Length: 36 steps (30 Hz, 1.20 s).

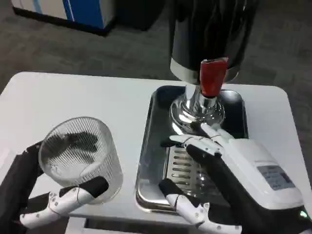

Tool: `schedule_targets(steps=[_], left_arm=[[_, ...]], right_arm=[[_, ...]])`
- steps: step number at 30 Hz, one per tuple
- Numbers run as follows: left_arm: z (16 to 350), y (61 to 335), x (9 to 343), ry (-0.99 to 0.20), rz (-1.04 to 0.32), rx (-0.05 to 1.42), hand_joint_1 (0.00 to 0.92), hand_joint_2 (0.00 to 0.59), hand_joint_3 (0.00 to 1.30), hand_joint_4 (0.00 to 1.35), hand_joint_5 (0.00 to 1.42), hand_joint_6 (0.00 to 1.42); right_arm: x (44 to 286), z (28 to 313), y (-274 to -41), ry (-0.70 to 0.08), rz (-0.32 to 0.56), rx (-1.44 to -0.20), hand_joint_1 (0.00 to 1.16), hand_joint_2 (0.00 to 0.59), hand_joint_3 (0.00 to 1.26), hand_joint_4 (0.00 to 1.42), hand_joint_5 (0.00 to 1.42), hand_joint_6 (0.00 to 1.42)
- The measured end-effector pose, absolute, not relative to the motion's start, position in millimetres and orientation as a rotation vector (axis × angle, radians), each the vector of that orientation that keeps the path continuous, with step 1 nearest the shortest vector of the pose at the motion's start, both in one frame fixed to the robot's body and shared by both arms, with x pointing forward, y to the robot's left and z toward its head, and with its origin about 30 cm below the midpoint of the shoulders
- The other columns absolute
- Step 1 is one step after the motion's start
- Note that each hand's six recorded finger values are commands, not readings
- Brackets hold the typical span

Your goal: Grasp the cup under the faucet to collect the drink, then remove the cup.

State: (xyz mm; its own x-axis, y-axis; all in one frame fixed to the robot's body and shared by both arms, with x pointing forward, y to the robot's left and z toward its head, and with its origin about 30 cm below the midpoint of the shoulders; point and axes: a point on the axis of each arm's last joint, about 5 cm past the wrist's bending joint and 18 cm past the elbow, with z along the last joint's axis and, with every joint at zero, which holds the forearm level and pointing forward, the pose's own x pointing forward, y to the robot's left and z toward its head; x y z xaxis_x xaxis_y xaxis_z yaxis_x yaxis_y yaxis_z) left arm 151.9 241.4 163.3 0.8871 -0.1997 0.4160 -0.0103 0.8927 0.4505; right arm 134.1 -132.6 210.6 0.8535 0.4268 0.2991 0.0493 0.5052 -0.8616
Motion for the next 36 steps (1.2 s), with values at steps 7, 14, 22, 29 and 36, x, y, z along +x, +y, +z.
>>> schedule_targets(steps=[7,14,22,29,36], left_arm=[[161.6,237.8,153.0,-0.462,-0.134,0.453,0.485,0.125,0.5,0.46,0.53,0.36],[160.4,235.7,153.8,-0.45,-0.145,0.446,0.479,0.121,0.5,0.46,0.53,0.36],[161.4,235.0,153.6,-0.454,-0.148,0.446,0.477,0.12,0.5,0.46,0.53,0.36],[162.2,234.0,153.6,-0.458,-0.151,0.447,0.477,0.12,0.5,0.46,0.53,0.36],[164.1,226.3,160.2,-0.477,-0.192,0.435,0.477,0.12,0.5,0.46,0.53,0.36]], right_arm=[[129.7,213.2,-137.8,-0.534,0.256,-1.04,0.25,0.401,0.27,0.22,0.06,0.0],[126.0,210.5,-140.0,-0.509,0.253,-1.031,0.25,0.397,0.26,0.22,0.07,0.01],[125.1,209.4,-141.4,-0.495,0.243,-1.015,0.25,0.398,0.26,0.22,0.08,0.02],[124.8,209.2,-141.1,-0.493,0.241,-1.003,0.26,0.406,0.27,0.23,0.09,0.02],[123.2,208.1,-141.6,-0.479,0.228,-0.984,0.26,0.412,0.26,0.24,0.11,0.03]])
